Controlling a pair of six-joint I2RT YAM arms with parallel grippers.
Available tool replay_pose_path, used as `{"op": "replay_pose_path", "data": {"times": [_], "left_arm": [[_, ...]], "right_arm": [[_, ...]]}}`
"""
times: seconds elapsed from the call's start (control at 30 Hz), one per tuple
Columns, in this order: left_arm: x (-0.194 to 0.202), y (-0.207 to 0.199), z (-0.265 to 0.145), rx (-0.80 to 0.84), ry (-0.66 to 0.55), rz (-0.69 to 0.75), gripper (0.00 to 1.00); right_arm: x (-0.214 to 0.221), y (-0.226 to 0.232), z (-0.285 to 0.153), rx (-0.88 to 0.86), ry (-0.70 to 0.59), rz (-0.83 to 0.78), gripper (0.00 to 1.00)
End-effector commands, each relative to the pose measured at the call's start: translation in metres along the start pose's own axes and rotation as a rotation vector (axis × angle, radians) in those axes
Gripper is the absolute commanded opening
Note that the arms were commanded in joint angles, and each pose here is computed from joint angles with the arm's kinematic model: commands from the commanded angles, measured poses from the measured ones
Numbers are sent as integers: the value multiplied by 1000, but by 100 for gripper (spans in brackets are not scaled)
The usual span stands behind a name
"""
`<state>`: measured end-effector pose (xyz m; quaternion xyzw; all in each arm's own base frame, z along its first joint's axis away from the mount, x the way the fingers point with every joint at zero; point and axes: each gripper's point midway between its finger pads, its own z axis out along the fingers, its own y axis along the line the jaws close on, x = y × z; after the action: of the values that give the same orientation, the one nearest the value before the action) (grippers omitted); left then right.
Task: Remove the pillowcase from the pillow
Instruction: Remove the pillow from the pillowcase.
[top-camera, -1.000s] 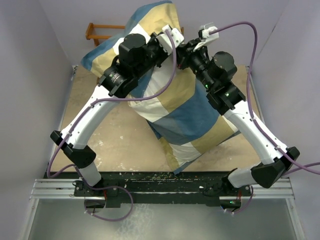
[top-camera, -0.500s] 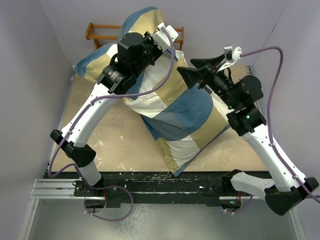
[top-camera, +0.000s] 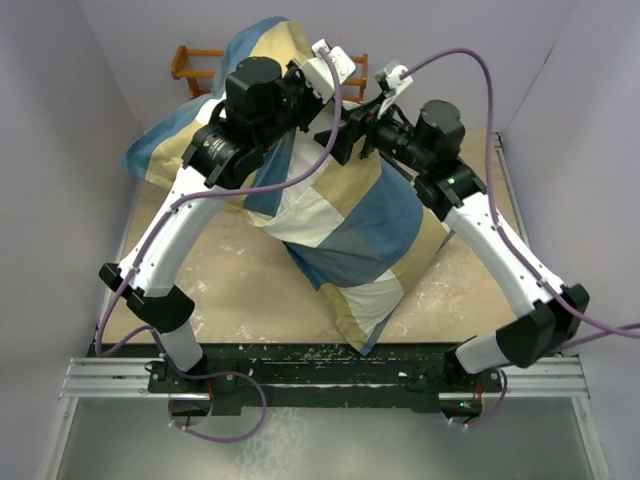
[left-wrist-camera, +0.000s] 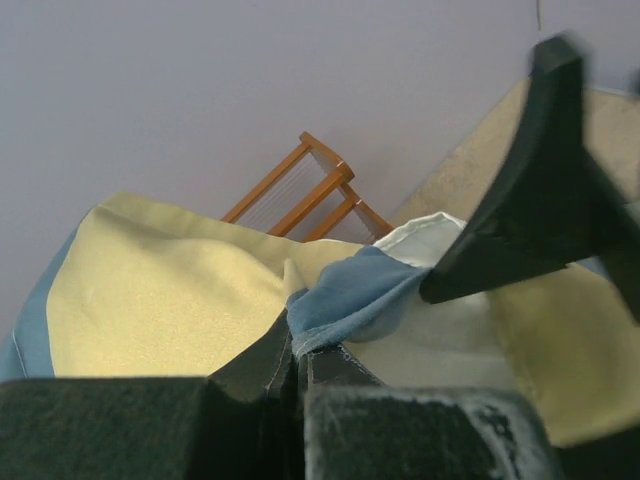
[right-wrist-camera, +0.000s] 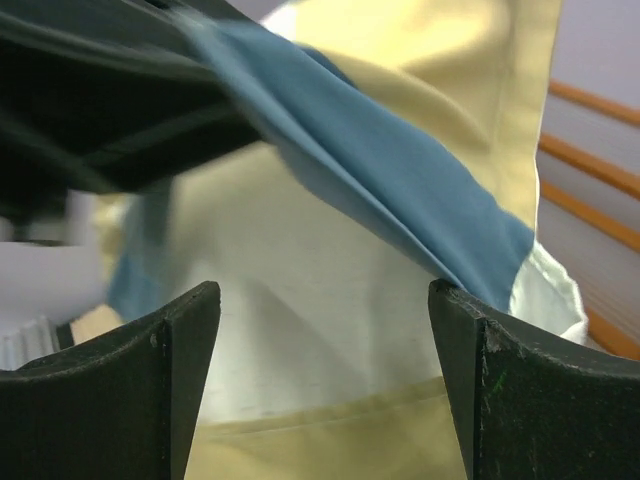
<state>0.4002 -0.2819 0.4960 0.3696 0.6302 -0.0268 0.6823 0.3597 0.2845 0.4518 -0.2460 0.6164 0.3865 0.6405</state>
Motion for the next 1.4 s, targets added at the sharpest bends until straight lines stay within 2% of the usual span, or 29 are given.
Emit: {"op": "replay_pose_path", "data": {"times": [0.0,0.23,0.37,0.47,0.67,0.8,0.93,1.07,1.1,1.13,1.27,1.33,1.37], "left_arm": [[-82,32,-35,-65,-260,-69,0],[-89,24,-35,-26,-283,-70,0],[-90,21,-32,-13,-285,-70,0],[-99,17,-35,7,-311,-77,0],[-114,4,-46,62,-341,-63,0],[-118,-4,-54,115,-356,-46,0],[-124,-6,-64,143,-381,-26,0],[-133,-9,-76,186,-412,-29,0],[-135,-9,-80,191,-420,-31,0],[-136,-9,-82,193,-424,-31,0],[-133,-6,-84,174,-422,-11,0],[-134,-1,-86,150,-432,0,0],[-134,1,-86,138,-432,5,0]], "right_arm": [[-6,-16,5,7,22,-93,88],[5,-25,24,-46,59,-75,90],[-3,-15,30,-99,-19,-102,99],[-3,-35,39,-29,-15,-140,100],[-18,-76,50,126,-85,-279,100],[-34,-79,58,104,-125,-312,100],[-60,-76,52,97,-229,-353,100],[-46,-85,68,66,-203,-348,99],[-36,-88,72,60,-191,-330,97],[-29,-87,76,40,-183,-314,90],[6,-80,78,-31,-167,-222,38],[9,-83,71,9,-187,-212,3],[7,-85,66,35,-204,-203,0]]}}
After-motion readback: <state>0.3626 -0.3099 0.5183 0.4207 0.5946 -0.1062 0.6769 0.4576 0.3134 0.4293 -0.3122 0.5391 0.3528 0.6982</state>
